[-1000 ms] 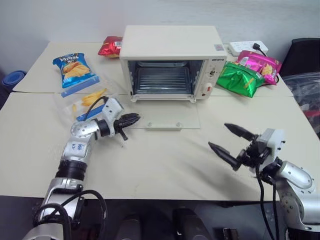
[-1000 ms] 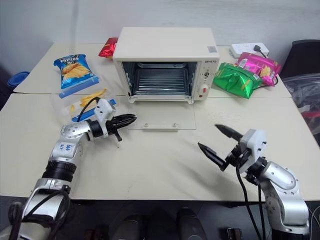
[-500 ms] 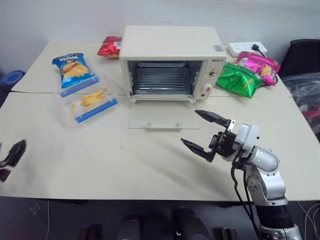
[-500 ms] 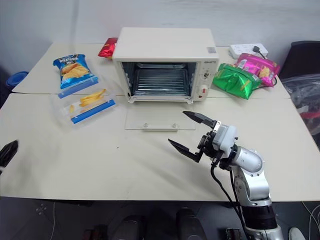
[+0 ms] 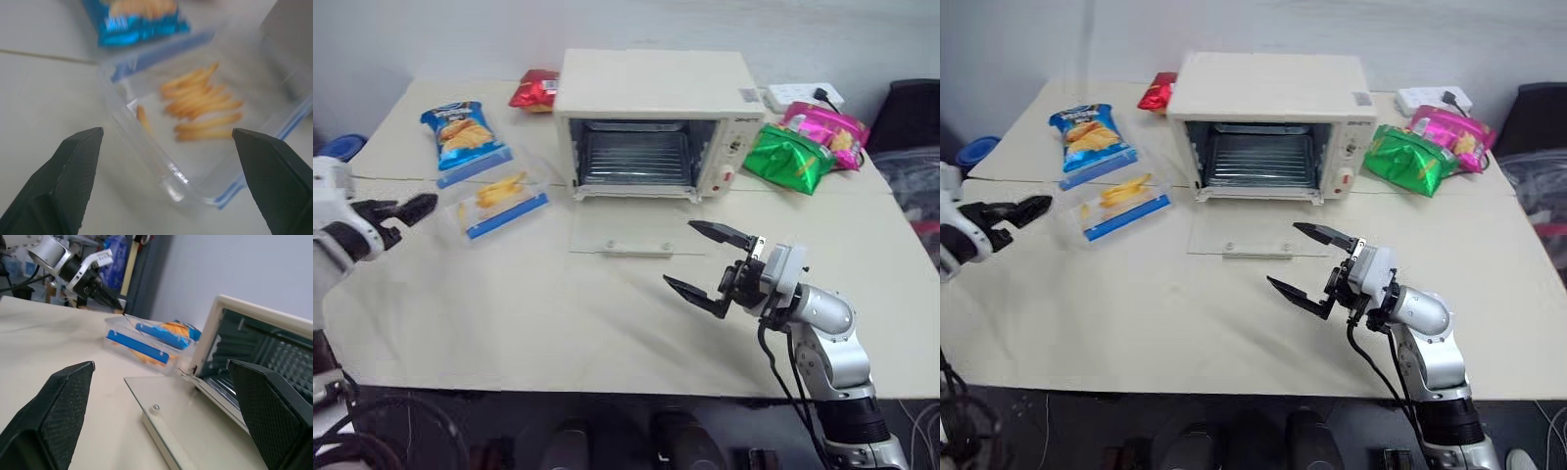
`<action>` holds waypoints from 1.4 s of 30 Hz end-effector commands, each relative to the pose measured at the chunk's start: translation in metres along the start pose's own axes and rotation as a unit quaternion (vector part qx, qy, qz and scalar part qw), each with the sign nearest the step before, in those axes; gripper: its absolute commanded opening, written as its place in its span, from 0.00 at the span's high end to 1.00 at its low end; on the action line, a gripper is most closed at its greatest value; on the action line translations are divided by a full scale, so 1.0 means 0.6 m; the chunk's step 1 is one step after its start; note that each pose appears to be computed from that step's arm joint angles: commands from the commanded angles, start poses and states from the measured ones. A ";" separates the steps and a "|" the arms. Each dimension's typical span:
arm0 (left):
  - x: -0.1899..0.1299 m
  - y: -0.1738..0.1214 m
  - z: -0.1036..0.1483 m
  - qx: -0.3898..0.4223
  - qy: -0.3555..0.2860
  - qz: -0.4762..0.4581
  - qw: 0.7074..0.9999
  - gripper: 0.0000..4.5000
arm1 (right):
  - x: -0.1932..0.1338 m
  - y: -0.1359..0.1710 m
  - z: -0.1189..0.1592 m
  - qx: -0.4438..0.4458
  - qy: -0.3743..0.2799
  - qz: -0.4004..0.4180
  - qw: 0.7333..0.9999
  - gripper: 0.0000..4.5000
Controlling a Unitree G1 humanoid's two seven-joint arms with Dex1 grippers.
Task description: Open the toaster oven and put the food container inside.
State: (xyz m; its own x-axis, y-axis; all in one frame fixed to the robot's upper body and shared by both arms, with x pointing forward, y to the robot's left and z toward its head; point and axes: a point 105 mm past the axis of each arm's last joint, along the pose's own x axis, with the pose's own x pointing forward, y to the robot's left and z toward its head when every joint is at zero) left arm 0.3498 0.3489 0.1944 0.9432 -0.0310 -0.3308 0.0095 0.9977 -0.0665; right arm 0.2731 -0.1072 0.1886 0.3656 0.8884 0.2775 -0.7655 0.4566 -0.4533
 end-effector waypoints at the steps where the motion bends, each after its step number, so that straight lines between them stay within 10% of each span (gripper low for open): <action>1: 0.018 0.030 0.013 -0.014 0.034 0.083 0.996 0.00 | 0.001 -0.003 0.014 -0.008 -0.009 -0.013 1.000 0.00; 9: 0.069 0.002 -0.003 -0.059 0.081 0.054 0.994 0.00 | 0.009 -0.011 0.019 -0.012 -0.015 -0.041 0.999 0.00; 24: 0.021 0.071 0.042 -0.014 0.057 0.092 0.994 0.89 | -0.003 -0.017 0.002 -0.007 0.002 -0.062 0.998 0.00; 27: 0.008 0.063 0.054 -0.007 0.057 0.068 0.996 0.95 | -0.008 -0.018 -0.004 -0.002 0.008 -0.063 0.998 0.00; 42: 0.002 -0.228 0.056 0.050 0.066 -0.151 0.985 0.95 | -0.058 -0.013 -0.024 0.015 0.060 -0.078 0.995 0.00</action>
State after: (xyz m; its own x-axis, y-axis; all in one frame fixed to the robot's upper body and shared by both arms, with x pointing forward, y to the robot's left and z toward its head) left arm 0.3625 0.2180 0.2080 0.7958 -0.3373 -0.5030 0.3080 0.9405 -0.1433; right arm 0.2785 -0.1391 0.1581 0.5454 0.8133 0.2027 -0.7305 0.5798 -0.3608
